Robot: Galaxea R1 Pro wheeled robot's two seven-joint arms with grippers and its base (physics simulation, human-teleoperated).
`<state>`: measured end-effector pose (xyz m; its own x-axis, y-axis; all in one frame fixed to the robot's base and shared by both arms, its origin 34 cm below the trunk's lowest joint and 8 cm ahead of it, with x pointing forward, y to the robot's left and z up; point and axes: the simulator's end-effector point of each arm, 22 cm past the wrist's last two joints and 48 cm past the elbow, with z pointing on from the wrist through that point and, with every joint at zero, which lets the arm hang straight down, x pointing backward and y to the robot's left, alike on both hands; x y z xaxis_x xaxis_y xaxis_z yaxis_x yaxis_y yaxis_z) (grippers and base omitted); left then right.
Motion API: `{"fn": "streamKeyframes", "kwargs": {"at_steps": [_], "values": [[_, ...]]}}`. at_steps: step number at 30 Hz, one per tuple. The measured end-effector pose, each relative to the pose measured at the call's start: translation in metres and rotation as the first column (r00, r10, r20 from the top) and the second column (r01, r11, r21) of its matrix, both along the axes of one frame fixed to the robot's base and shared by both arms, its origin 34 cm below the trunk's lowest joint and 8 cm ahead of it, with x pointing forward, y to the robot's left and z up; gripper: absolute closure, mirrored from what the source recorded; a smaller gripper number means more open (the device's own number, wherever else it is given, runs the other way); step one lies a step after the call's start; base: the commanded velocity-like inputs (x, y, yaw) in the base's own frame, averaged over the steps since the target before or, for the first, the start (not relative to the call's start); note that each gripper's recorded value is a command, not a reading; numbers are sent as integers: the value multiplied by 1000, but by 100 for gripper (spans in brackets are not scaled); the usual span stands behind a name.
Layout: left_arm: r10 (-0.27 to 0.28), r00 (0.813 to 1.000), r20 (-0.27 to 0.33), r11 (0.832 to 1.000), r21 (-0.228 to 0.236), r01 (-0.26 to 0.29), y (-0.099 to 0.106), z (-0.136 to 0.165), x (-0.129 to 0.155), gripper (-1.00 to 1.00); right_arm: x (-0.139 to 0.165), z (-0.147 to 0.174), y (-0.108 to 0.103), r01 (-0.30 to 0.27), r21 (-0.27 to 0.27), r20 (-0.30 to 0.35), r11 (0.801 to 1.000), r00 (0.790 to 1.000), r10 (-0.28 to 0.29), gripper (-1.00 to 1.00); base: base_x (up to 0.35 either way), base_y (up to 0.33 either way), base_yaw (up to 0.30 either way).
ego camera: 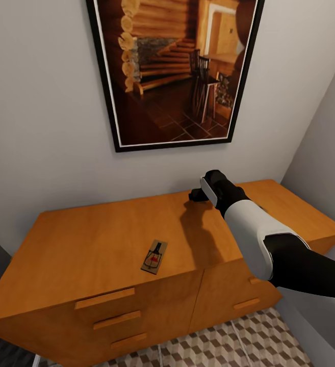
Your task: Take the four mousetraps from the cabinet in the bathroom and place them on the bathroom floor. Make sure all four end up on the same floor surface, and ensure that at least two of them are either under or directly next to the same bathroom sink.
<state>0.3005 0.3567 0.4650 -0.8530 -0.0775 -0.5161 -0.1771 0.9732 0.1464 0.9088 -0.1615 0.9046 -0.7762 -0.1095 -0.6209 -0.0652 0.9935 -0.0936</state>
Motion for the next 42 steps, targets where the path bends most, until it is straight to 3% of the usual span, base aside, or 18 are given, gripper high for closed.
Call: {"fn": "streamKeyframes", "kwargs": {"at_steps": [27, 42], "values": [[0, 1000, -1, 1000, 0, 0, 0, 0, 0, 100, 0, 0, 0, -1, 2, 1, 1000, 1000, 1, -100, 4, -1, 0], [0, 1000, -1, 1000, 0, 0, 0, 0, -1, 100, 1, 0, 11, -28, 38, 5, 999, 1000, 28, -100, 0, 0, 0]]}}
